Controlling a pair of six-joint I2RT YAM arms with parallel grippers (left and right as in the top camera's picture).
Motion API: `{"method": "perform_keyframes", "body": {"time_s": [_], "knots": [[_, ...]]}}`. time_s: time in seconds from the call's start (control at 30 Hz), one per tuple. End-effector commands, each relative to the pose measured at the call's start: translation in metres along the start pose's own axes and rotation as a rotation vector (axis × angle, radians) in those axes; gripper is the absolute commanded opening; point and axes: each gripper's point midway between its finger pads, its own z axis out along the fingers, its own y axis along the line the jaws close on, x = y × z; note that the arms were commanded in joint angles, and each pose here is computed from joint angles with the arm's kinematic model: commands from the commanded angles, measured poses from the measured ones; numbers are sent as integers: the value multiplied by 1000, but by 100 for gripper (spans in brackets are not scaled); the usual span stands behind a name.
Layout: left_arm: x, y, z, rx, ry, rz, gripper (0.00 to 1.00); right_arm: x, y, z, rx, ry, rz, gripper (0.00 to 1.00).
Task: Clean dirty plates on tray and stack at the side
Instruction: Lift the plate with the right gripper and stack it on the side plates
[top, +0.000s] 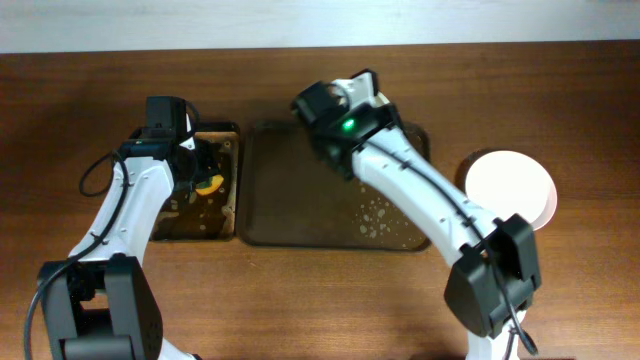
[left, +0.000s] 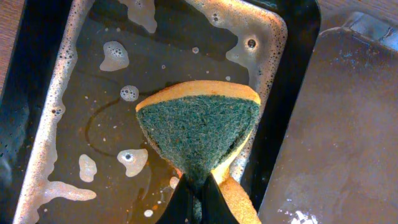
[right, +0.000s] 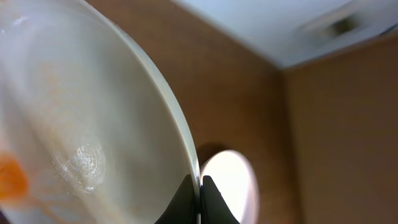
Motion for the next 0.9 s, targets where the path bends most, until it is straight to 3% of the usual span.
{"method": "perform_keyframes", "body": {"time_s": [0.0,0.3,0.5,0.73,0.87], "knots": [[-11,-1,-13,6,-49,-12,0,-26,-27,-45,189,-158,5,4],[-11,-1,-13,6,-48,-12,0,-31,-21,-53,178,-188,26,4],[-15,7,-13,-42,-67,1,0,-6,-9,-8,-61,3,173,4],[-36,4,-8,-63,-147,365,0,33,-48,48,-308,282,411,4],[-30,5,10,-68,-106,458,0,61,-74,79,-447,442,570,4]]}}
